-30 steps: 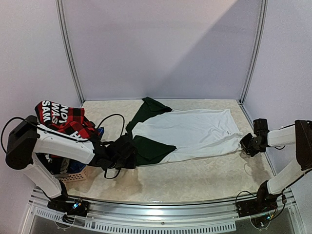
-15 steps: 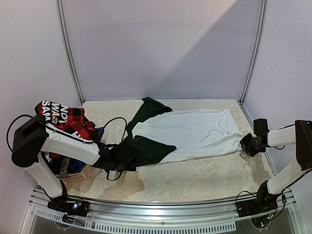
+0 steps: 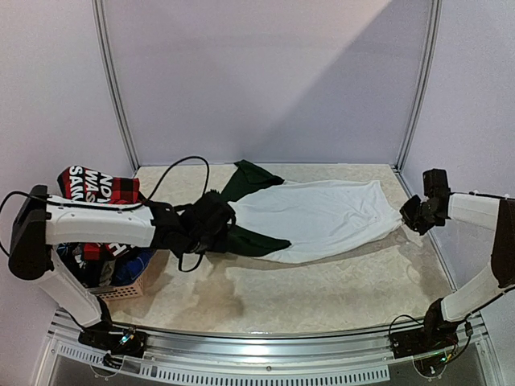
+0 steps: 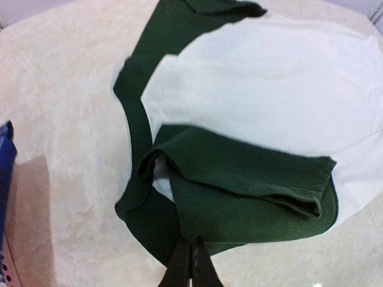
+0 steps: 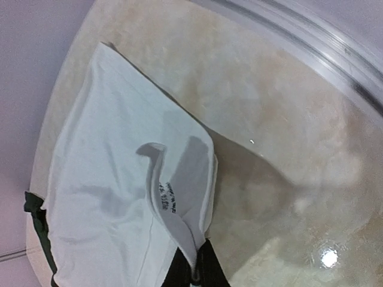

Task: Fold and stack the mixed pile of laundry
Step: Adjust the 1/3-folded T-shirt at the center of the board.

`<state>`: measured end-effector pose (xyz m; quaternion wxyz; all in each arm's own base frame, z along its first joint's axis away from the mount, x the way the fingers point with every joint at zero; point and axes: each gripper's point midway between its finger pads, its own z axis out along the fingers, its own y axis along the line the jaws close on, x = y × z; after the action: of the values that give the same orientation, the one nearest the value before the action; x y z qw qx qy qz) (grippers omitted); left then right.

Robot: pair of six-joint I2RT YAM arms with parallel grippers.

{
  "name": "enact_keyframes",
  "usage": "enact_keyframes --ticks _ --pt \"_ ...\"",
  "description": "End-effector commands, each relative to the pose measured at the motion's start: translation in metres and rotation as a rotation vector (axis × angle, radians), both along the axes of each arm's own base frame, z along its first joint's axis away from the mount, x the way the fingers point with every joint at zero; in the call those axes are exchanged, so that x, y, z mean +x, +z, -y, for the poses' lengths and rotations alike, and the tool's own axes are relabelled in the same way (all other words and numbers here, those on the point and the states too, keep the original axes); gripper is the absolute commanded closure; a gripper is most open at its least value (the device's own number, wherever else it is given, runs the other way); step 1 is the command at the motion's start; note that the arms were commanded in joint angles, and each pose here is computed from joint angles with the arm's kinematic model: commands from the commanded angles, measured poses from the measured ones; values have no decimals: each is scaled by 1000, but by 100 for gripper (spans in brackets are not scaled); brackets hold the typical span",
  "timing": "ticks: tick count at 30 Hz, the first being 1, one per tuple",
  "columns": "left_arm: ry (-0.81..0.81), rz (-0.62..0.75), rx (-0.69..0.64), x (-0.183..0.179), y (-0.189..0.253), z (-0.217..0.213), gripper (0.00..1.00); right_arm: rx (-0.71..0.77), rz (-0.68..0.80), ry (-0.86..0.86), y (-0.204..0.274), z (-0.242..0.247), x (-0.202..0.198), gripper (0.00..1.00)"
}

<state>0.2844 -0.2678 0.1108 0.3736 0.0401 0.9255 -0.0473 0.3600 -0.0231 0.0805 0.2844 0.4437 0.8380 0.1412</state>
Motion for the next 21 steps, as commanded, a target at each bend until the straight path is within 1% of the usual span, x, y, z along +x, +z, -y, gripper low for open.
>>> enact_keyframes --ticks 1,4,6,8,10,14,18,21 --pt "30 82 66 31 66 -23 100 -62 34 30 59 8 19 100" --pt "47 159 62 33 111 -34 100 -72 57 31 78 13 15 100" --pt "68 183 66 28 118 -46 100 -118 62 -6 84 22 0 100" --pt "68 157 69 21 104 -51 100 -135 34 -23 72 25 -18 100" --pt "47 91 70 12 73 -48 100 -127 -6 -37 49 26 -39 100" --pt "23 -13 103 -12 17 -47 100 -78 -28 -38 18 18 -60 100" --pt "5 -47 156 -31 -3 -47 100 -62 -59 -18 2 13 -74 100" --pt "-12 -63 160 -39 -11 -43 100 -61 -62 -18 -2 12 -83 100"
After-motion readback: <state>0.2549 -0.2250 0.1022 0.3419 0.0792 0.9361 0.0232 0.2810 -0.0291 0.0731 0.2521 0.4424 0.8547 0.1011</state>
